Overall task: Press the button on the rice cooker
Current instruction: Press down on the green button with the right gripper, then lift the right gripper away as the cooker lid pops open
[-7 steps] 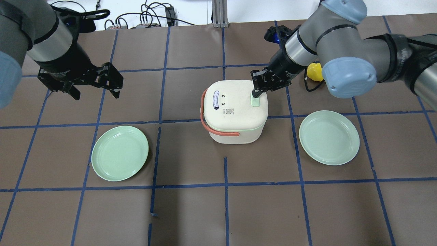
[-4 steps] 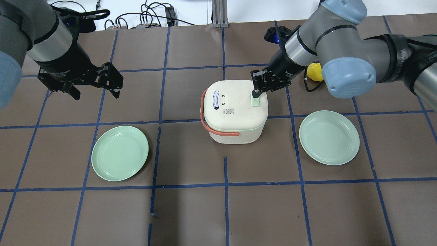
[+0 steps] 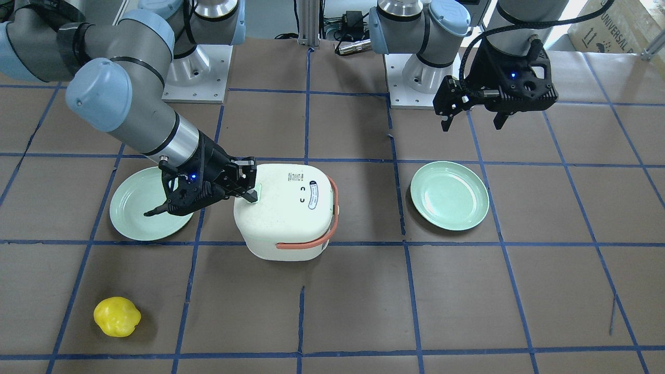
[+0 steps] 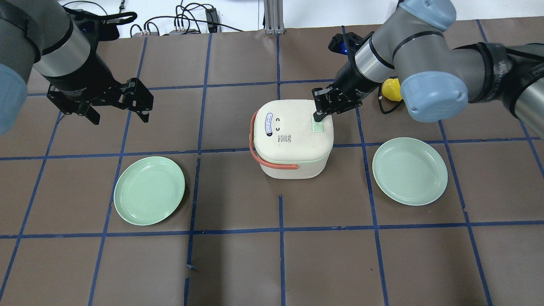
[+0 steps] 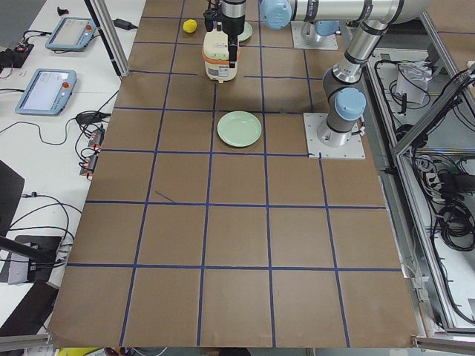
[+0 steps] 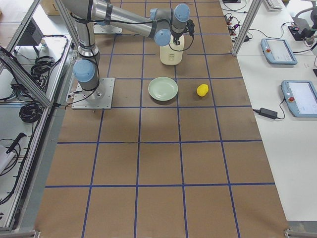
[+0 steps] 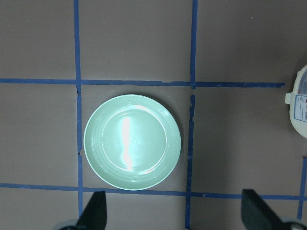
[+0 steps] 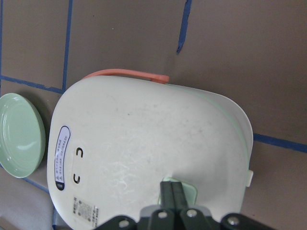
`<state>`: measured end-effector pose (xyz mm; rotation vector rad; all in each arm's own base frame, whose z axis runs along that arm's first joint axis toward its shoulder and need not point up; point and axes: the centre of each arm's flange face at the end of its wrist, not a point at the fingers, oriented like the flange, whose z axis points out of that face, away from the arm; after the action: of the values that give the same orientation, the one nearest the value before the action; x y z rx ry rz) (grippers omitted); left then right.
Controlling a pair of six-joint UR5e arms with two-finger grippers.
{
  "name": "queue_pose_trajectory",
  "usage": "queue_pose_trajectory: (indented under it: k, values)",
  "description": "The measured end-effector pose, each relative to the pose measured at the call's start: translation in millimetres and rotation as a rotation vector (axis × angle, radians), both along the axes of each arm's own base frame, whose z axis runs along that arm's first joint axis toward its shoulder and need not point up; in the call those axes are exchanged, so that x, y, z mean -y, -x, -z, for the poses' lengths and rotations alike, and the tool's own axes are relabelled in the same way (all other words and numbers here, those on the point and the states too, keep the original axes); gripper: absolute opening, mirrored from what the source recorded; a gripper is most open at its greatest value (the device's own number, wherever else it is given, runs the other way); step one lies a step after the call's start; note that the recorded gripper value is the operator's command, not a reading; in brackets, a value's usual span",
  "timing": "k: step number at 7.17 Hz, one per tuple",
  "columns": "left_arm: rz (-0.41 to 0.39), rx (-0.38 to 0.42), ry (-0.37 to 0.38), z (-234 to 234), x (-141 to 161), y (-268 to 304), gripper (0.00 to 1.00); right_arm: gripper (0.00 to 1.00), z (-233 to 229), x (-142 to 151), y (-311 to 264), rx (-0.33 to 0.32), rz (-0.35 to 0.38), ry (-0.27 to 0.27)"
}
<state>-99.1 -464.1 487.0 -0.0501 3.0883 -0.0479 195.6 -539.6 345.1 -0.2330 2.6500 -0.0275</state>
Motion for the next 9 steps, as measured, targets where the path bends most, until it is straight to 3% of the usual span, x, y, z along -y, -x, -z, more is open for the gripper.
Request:
queue_pose_trajectory:
  k: [9]
  values:
    - [0.000,0.000,0.001,-0.1,0.1,0.0,1.00,0.08,5.8,3.1,0.0,-0.001,-0.001,0.010]
